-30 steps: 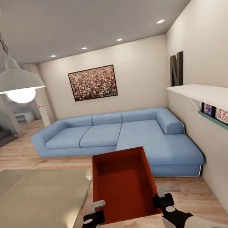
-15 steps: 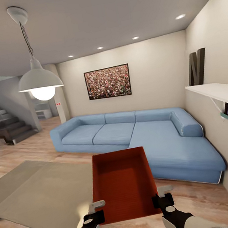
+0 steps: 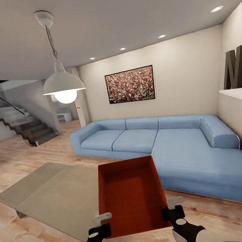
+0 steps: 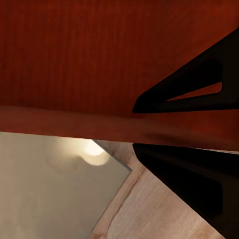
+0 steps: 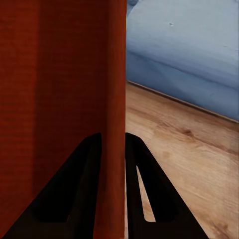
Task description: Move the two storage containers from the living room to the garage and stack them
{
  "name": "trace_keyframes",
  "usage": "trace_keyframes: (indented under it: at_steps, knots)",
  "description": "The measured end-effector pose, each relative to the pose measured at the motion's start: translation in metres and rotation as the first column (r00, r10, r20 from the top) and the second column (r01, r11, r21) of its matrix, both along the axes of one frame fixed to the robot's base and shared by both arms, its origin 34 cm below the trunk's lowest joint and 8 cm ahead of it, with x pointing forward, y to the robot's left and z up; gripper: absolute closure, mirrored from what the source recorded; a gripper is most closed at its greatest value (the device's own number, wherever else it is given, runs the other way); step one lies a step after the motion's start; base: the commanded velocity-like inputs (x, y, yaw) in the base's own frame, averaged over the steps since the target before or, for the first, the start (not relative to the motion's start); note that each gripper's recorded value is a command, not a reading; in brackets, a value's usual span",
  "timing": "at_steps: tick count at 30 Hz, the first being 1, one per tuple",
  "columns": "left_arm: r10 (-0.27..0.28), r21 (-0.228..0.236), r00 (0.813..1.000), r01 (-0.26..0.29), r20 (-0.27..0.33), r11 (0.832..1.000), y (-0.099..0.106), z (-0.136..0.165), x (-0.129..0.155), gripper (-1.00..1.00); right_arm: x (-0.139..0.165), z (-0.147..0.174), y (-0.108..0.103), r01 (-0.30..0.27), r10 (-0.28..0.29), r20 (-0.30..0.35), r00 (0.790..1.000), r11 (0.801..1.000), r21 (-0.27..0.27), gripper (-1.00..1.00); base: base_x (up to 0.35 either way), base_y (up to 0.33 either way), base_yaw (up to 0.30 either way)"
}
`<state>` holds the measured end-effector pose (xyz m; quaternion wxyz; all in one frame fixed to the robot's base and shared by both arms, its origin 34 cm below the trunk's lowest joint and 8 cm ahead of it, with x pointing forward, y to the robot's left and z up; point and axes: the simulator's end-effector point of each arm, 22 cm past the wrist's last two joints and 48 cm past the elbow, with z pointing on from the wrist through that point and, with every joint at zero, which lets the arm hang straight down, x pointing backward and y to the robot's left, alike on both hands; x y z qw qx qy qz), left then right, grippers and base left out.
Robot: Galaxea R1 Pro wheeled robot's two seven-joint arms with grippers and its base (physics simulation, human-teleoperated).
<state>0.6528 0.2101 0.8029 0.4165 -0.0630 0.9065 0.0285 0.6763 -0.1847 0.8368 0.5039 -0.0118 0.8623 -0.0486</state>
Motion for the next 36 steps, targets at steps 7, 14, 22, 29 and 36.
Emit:
trace_keyframes:
  at_steps: [7, 14, 22, 29, 36]
  knots:
    - [0.000, 0.001, 1.000, 0.000, 0.001, 1.000, 0.0002, 0.0002, 0.0002, 1.00, 0.0000, 0.0001, 0.0002, 0.001, -0.001, 0.001, 1.000, 1.000, 0.001, 1.00, 0.000, 0.000, 0.267]
    - [0.000, 0.001, 1.000, 0.000, 0.000, 1.000, 0.0001, 0.0001, 0.0001, 1.00, -0.0001, 0.0000, 0.0002, 0.001, -0.001, 0.000, 1.000, 1.000, 0.000, 1.00, 0.000, 0.000, 0.267]
    - [0.000, 0.000, 1.000, 0.000, 0.000, 1.000, 0.0000, 0.0000, 0.0000, 1.00, 0.0000, 0.0001, 0.0000, 0.000, 0.000, 0.000, 1.000, 1.000, 0.000, 1.00, 0.000, 0.000, 0.267]
    - [0.000, 0.001, 1.000, 0.000, 0.000, 1.000, 0.0001, 0.0001, 0.0001, 1.00, 0.0000, 0.0001, 0.0002, 0.001, -0.001, 0.000, 1.000, 1.000, 0.000, 1.00, 0.000, 0.000, 0.267]
    - [0.000, 0.001, 1.000, 0.000, 0.000, 1.000, 0.0001, 0.0001, 0.0001, 1.00, -0.0001, 0.0000, 0.0001, 0.001, -0.001, 0.000, 1.000, 1.000, 0.000, 1.00, 0.000, 0.000, 0.267]
